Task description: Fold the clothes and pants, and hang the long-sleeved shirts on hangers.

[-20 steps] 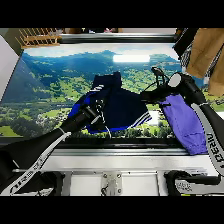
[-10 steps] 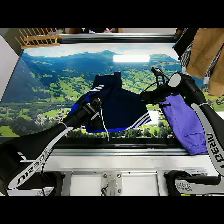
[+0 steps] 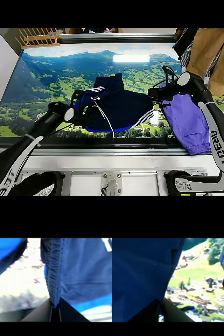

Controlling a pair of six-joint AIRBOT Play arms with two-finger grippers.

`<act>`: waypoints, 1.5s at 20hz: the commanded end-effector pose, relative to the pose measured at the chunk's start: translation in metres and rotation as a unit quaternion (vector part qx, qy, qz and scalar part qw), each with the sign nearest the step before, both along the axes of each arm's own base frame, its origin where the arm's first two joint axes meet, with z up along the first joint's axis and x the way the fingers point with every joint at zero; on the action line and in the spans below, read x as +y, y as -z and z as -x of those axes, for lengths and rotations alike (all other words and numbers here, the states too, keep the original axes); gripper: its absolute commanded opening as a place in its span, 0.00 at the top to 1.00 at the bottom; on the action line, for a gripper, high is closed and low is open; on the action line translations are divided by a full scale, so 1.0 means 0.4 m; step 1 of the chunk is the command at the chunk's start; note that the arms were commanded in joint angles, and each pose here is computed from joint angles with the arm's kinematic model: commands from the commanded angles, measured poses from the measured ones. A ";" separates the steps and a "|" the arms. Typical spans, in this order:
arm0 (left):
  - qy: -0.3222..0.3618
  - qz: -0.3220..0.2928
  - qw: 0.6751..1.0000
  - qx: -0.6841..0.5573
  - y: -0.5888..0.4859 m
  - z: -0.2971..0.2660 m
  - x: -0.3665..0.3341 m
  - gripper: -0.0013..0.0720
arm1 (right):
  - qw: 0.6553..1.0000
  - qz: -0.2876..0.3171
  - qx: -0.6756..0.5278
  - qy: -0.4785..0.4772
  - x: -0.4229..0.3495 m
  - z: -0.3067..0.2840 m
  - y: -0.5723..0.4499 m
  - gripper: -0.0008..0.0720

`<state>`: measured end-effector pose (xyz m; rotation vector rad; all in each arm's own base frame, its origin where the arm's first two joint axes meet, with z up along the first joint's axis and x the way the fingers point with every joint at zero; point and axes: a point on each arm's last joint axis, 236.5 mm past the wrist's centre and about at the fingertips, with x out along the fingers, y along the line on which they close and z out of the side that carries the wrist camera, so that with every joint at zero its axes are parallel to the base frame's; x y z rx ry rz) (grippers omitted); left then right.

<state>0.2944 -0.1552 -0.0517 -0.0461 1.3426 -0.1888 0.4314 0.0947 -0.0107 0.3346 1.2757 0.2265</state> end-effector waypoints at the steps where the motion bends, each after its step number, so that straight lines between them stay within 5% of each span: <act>1: -0.054 0.105 0.993 -0.023 -0.021 0.033 -0.039 0.95 | 0.999 -0.026 -0.019 0.010 0.006 -0.027 -0.014 0.27; 2: -0.054 0.104 0.993 -0.022 -0.017 0.045 -0.033 0.95 | 0.999 -0.034 -0.023 0.016 0.001 -0.029 -0.031 0.12; 7: -0.054 0.106 0.993 -0.027 -0.014 0.076 -0.018 0.95 | 0.997 0.016 0.039 0.059 -0.192 0.132 -0.044 0.12; 12: -0.055 0.107 0.992 -0.030 -0.011 0.082 -0.015 0.95 | 0.957 -0.057 0.151 0.243 -0.206 0.383 0.141 0.12; 16: -0.056 0.108 0.992 -0.033 -0.012 0.079 -0.015 0.95 | 0.928 -0.150 0.127 0.316 -0.091 0.377 0.213 0.12; 26: -0.056 0.108 0.992 -0.033 -0.012 0.079 -0.015 0.95 | 0.952 -0.130 0.066 0.269 0.050 0.318 0.264 0.13; 28: -0.056 0.107 0.992 -0.033 -0.012 0.079 -0.015 0.95 | 0.954 -0.126 0.058 0.267 0.045 0.310 0.264 0.52; 30: -0.056 0.108 0.992 -0.033 -0.012 0.079 -0.015 0.95 | 0.959 -0.120 0.036 0.255 0.038 0.292 0.255 0.77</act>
